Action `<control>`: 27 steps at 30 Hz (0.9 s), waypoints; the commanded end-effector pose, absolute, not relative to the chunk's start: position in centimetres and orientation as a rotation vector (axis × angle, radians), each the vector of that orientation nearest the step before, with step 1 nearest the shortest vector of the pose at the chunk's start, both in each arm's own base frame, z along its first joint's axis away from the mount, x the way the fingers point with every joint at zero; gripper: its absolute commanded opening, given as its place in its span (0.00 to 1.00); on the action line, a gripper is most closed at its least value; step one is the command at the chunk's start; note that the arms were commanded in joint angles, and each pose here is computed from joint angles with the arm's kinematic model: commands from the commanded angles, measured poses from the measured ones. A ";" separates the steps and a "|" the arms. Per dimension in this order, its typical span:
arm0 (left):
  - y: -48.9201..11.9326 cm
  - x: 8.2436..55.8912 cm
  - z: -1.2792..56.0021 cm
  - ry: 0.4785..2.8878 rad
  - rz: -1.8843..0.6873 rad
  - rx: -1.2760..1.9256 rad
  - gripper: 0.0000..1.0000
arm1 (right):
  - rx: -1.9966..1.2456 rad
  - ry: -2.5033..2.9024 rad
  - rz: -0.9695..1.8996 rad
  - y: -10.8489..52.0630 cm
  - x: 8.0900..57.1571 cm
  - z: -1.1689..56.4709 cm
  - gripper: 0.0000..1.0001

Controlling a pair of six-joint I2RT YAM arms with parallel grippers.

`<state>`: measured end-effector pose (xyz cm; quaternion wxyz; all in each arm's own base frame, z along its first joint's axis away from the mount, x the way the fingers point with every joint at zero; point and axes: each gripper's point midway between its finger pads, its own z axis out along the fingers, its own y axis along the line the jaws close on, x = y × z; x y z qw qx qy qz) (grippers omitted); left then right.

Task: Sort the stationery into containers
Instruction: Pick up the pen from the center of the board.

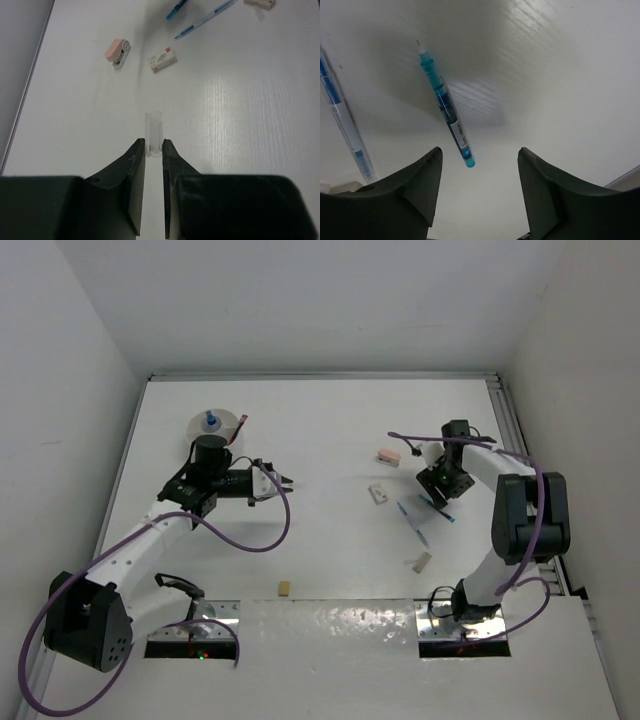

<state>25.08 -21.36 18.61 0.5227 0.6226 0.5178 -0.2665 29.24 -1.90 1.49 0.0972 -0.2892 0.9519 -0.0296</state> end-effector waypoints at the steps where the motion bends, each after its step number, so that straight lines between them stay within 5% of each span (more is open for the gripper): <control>1: -21.5 25.6 20.7 1.162 -0.601 1.479 0.00 | -0.936 2.773 -0.027 -1.4 29.6 1.0 0.60; 9: -21.5 26.3 21.3 1.162 -0.581 1.459 0.00 | -0.992 2.791 0.101 0.0 28.5 -1.8 0.49; 18: -21.3 26.9 21.9 1.156 -0.545 1.450 0.00 | -1.027 2.848 0.182 0.2 27.7 -3.0 0.00; 27: -21.5 26.4 23.1 0.922 -0.413 1.583 0.00 | -0.888 2.728 0.205 2.2 31.1 5.3 0.00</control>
